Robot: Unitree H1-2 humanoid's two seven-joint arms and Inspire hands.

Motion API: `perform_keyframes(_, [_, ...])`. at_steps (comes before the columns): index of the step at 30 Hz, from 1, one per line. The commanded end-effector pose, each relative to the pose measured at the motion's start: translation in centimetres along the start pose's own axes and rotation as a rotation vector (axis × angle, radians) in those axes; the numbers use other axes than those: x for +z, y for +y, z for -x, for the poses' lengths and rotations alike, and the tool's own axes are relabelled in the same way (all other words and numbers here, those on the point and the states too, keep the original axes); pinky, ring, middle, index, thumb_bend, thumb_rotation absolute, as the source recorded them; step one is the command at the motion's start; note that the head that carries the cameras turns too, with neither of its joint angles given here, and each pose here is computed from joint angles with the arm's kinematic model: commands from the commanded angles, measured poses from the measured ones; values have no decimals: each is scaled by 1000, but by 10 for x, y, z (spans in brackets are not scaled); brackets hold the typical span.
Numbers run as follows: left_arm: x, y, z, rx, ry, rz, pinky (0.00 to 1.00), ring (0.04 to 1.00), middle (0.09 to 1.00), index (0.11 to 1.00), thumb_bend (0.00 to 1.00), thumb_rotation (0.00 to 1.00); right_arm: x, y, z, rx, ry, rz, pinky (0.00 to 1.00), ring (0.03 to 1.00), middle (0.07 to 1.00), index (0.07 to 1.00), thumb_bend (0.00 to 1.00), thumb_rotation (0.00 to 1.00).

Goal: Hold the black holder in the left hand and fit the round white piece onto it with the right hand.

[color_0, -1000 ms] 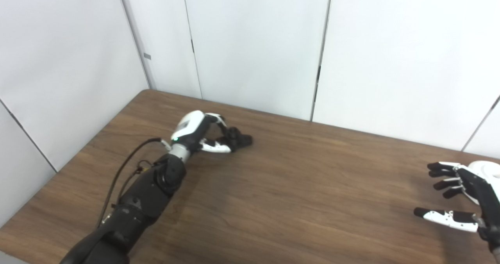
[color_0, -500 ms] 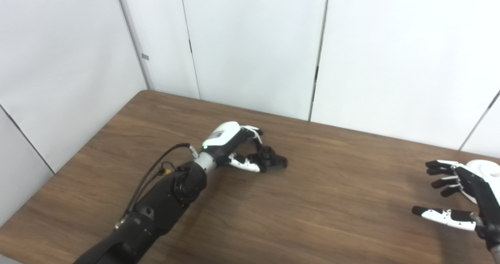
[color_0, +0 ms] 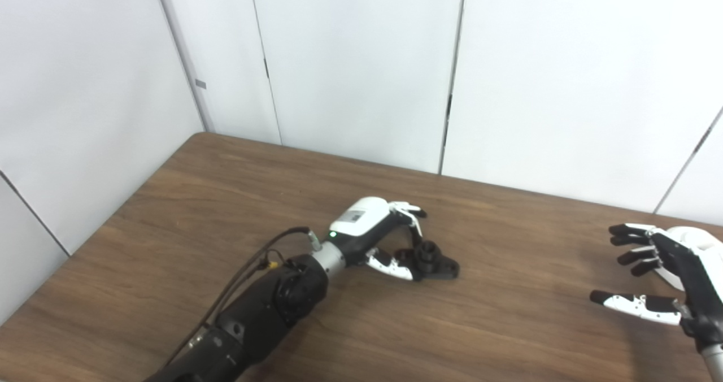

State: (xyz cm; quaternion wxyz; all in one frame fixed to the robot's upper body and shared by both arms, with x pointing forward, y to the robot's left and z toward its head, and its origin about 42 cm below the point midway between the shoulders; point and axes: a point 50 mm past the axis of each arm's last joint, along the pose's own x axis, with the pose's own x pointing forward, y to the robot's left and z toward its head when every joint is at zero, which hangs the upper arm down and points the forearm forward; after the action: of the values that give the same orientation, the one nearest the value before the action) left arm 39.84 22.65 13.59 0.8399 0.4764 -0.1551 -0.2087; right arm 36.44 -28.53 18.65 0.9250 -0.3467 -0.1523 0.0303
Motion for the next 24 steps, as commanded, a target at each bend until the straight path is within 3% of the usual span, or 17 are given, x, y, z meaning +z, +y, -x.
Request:
perform_keyframes(1, [14, -24, -4, -108, -44, -4, 719, 885, 841, 481, 523, 75, 17, -16, -14, -58, -101, 8, 484, 578, 678, 701, 678, 0])
perform_keyframes(15, [19, -42, -10, -245, -171, -96, 717, 884, 850, 482, 522, 76, 27, -11, -14, -67, -142, 2, 465, 561, 673, 700, 655, 0])
perform_keyframes(24, [12, -44, -6, -300, -180, -191, 731, 874, 837, 482, 523, 72, 37, -5, -12, -77, -152, -3, 474, 558, 668, 702, 630, 0])
